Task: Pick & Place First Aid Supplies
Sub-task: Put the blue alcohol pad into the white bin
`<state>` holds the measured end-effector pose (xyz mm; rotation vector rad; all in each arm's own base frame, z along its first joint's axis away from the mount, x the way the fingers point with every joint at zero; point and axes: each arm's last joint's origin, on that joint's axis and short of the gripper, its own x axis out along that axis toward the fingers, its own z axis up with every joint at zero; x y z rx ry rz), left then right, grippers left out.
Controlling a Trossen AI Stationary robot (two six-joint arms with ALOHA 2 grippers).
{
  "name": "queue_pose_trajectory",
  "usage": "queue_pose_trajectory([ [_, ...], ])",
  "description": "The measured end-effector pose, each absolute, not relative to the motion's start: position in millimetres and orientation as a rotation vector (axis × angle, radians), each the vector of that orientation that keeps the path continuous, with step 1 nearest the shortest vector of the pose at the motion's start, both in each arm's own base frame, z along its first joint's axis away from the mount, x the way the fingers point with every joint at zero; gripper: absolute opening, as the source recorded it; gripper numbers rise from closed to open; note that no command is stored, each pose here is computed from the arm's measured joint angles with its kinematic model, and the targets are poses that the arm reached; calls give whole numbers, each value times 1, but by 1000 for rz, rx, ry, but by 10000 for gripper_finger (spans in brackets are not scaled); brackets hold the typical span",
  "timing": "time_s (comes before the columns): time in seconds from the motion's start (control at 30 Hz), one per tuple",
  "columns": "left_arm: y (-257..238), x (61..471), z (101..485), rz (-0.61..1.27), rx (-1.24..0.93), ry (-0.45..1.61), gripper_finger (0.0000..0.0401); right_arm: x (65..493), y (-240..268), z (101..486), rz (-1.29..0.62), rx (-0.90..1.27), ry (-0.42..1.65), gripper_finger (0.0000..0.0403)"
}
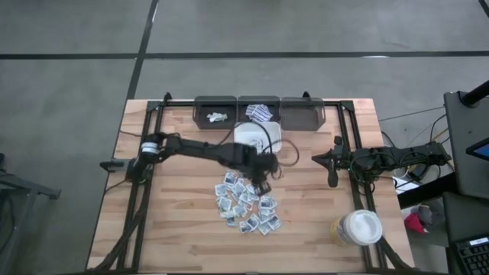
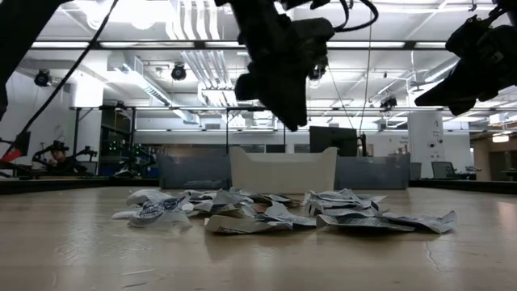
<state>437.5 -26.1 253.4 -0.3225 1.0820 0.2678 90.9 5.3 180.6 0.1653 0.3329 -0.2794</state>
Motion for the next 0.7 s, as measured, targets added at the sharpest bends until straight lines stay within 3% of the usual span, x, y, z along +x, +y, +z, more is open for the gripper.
queue_pose_trajectory([
  [0.27,-55,431,231,240,-296,1135,104,91,5,181,-279,165,333,18],
  [0.7,-44,422,191,375,-437,1165,104,91,5,181,-279,165,333,18],
])
